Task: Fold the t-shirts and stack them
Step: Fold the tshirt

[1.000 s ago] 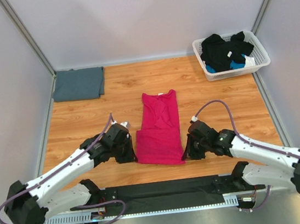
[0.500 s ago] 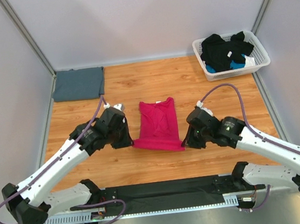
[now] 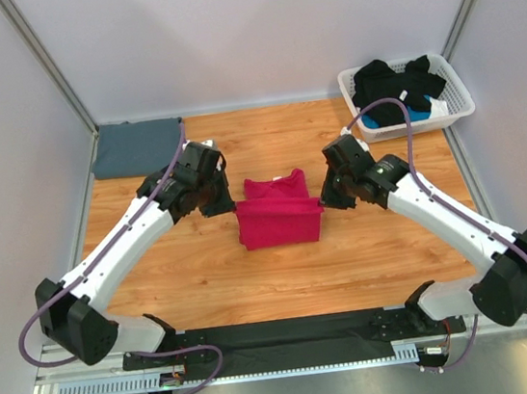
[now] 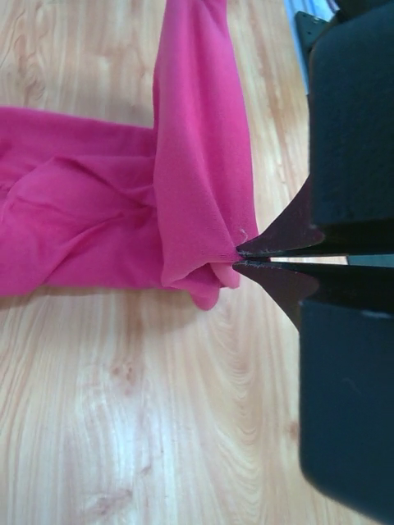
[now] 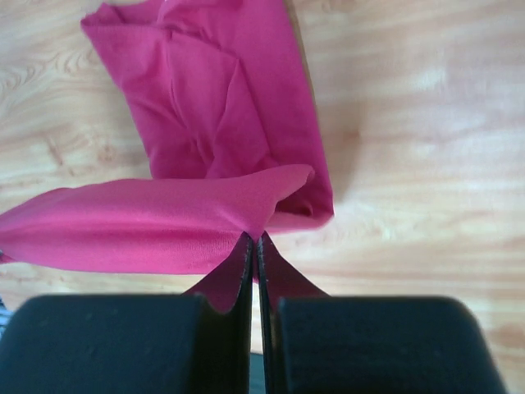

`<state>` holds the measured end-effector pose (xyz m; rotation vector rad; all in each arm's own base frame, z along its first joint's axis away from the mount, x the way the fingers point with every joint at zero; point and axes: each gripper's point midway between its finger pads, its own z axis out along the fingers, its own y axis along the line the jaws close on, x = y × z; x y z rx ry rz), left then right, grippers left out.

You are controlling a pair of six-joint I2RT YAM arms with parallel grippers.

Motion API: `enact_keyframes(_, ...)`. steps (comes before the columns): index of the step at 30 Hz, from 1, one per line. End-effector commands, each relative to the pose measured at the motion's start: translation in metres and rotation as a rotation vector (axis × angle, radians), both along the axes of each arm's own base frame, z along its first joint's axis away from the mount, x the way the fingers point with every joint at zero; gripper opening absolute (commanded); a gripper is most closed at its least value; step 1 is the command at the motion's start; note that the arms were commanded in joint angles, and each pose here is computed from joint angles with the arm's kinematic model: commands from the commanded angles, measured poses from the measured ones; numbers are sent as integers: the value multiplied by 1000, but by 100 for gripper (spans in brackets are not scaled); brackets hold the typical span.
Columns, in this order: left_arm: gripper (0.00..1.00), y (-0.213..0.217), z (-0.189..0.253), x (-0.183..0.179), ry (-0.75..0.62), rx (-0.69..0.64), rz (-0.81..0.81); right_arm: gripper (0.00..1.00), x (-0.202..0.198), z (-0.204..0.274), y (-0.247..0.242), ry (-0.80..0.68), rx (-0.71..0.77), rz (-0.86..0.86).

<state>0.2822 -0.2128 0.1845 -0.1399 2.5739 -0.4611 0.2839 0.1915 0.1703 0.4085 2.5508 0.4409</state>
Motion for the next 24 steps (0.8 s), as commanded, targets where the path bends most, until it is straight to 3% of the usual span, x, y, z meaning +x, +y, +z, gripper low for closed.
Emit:
enact_keyframes(1, 0, 15, 2, 32, -33, 21, 75, 1, 33, -4, -11, -35, -62, 40)
enact_keyframes(13, 0, -1, -39, 109, -14, 1, 106, 1, 124, -48, -7, 4, -43, 58)
enact_keyframes(24, 0, 0, -85, 173, 14, -3, 115, 0, 179, -97, 3, 61, -23, 93)
